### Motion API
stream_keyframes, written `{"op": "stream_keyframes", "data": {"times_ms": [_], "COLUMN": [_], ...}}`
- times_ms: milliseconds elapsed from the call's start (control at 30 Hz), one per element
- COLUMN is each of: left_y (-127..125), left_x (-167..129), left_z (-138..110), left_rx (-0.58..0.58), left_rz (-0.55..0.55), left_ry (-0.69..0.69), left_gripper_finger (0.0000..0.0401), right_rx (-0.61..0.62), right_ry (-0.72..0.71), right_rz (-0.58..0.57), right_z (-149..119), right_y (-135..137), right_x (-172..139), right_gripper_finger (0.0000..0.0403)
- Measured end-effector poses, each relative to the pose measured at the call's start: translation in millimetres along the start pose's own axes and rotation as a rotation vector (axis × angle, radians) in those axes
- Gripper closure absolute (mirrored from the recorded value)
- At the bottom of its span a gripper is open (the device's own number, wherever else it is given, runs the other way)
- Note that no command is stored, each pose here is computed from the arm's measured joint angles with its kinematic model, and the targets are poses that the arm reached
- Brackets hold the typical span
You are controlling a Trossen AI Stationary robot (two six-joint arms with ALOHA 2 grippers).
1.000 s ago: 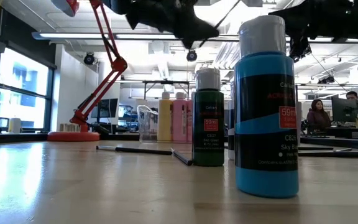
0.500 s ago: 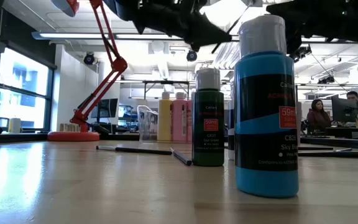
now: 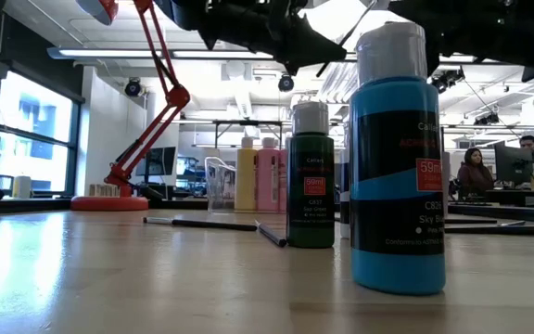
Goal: Pick & Place Paint Supplies
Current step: Put the black paint brush into the violet cup
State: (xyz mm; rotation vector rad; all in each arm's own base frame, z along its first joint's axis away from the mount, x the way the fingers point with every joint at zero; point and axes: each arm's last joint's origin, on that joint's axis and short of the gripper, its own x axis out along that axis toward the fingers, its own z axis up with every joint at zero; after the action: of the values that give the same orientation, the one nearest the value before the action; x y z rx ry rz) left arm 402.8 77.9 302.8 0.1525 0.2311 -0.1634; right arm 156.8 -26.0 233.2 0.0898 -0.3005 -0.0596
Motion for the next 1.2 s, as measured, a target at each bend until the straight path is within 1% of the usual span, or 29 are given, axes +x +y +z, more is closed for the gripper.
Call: {"op": "stream_keyframes", "data": {"times_ms": [167,367,467,667,800,933,1033,1200], "left_y": [0.0,0.0,0.0,0.0,0.0,0.0,0.0,0.0], "left_x": [0.0,0.0,0.0,0.0,0.0,0.0,0.0,0.0], "left_z": [0.0,0.0,0.0,0.0,0.0,0.0,0.0,0.0], "left_rx": [-0.002,-0.002,-0.002,-0.003,-0.021,-0.022,-0.022,-0.022], "left_rz": [0.0,0.0,0.0,0.0,0.0,0.0,0.0,0.0], "left_ry": [0.0,0.0,0.0,0.0,0.0,0.0,0.0,0.0], "left_gripper_finger": [0.0391,0.0391,0.0391,0.0391,0.0391,0.039,0.0385,0.0392], "right_rx": [-0.002,-0.006,-0.006,-0.009,-0.028,-0.034,-0.033,-0.033], "right_ry": [0.003,-0.037,-0.027,-0.024,-0.04,-0.04,-0.033,-0.031], "right_rz": [-0.003,0.001,0.0,-0.012,-0.011,-0.011,-0.011,0.002], "right_z": [-3.2,-4.7,-5.7,-0.8,3.5,3.5,2.9,2.8], "right_y": [-0.9,-1.6,-2.4,-3.7,-3.5,-3.5,-3.6,-3.2], "right_x": [3.2,8.6,14.5,30.5,33.6,33.6,33.7,33.7], "right_gripper_finger": [0.0223,0.0223,0.0223,0.0223,0.0225,0.0248,0.0278,0.0333]}}
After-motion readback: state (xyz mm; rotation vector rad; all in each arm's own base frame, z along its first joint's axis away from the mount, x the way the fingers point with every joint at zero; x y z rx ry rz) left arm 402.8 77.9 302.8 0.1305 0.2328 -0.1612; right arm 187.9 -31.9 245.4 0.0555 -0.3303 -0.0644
